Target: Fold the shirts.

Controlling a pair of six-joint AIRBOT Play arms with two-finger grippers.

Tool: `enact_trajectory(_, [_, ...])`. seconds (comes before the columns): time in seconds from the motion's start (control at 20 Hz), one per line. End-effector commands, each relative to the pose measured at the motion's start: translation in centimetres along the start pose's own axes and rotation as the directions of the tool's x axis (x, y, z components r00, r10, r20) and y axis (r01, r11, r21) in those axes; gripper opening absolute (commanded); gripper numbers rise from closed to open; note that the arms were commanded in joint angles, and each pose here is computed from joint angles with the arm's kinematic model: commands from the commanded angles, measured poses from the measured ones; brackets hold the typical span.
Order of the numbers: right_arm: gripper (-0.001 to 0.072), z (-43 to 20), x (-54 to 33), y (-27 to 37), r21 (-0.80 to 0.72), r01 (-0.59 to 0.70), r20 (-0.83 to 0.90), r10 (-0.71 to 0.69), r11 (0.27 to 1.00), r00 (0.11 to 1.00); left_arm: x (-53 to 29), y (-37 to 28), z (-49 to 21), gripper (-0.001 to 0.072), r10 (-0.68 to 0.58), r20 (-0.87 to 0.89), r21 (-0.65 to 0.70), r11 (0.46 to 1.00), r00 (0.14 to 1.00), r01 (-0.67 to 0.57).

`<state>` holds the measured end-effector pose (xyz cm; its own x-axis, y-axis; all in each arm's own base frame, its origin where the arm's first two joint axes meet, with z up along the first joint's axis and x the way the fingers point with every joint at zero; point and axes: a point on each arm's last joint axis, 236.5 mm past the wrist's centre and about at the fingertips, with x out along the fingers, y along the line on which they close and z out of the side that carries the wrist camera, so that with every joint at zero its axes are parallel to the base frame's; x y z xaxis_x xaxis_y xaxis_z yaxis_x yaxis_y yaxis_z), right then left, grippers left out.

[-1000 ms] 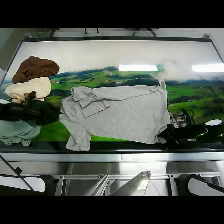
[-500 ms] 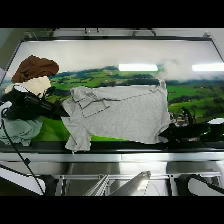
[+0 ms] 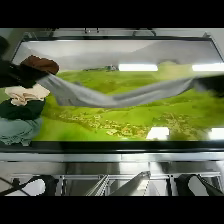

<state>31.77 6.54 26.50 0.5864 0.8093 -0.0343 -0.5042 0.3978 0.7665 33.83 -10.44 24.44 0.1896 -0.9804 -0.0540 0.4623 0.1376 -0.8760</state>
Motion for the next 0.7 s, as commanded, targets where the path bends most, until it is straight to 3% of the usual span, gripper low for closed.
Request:
enact_trajectory(0.0, [0.0011, 7.5, -3.6, 13.4, -0.329, -0.101, 0.248, 0.190, 0.939, 0.950, -2.7, -15.7, 0.1, 0.0024, -0.306, 0.123, 0.337, 0.908, 0.944, 0.251])
enact_trajectory(0.15, [0.0011, 9.6, -5.7, 18.6, -0.480, 0.059, 0.387, 0.151, 0.875, 0.909, -5.5, -23.5, -1.5, 0.0025, -0.402, 0.198, 0.526, 0.813, 0.894, 0.249])
enact_trajectory(0.3, [0.0011, 9.2, -5.5, 21.8, -0.552, 0.091, 0.395, 0.164, 0.829, 0.904, -6.5, -27.5, -3.5, 0.0029, -0.390, 0.261, 0.630, 0.762, 0.883, 0.151])
enact_trajectory(0.4, [0.0011, 9.1, -5.3, 22.5, -0.570, 0.093, 0.389, 0.168, 0.817, 0.906, -6.4, -27.6, -3.9, 0.0029, -0.332, 0.306, 0.649, 0.758, 0.893, 0.060])
enact_trajectory(0.5, [0.0011, 8.9, -5.3, 22.6, -0.574, 0.097, 0.387, 0.165, 0.813, 0.907, -6.2, -27.9, -4.1, 0.0029, -0.336, 0.301, 0.656, 0.752, 0.893, 0.062])
enact_trajectory(0.55, [0.0011, 8.7, -5.1, 22.0, -0.570, 0.115, 0.380, 0.137, 0.813, 0.915, -6.3, -27.5, -3.9, 0.0029, -0.337, 0.295, 0.638, 0.766, 0.894, 0.077])
enact_trajectory(0.65, [0.0011, 8.1, -4.6, 18.4, -0.515, 0.202, 0.351, -0.010, 0.833, 0.936, -5.8, -24.0, -2.8, 0.0029, -0.243, 0.297, 0.533, 0.844, 0.923, 0.051])
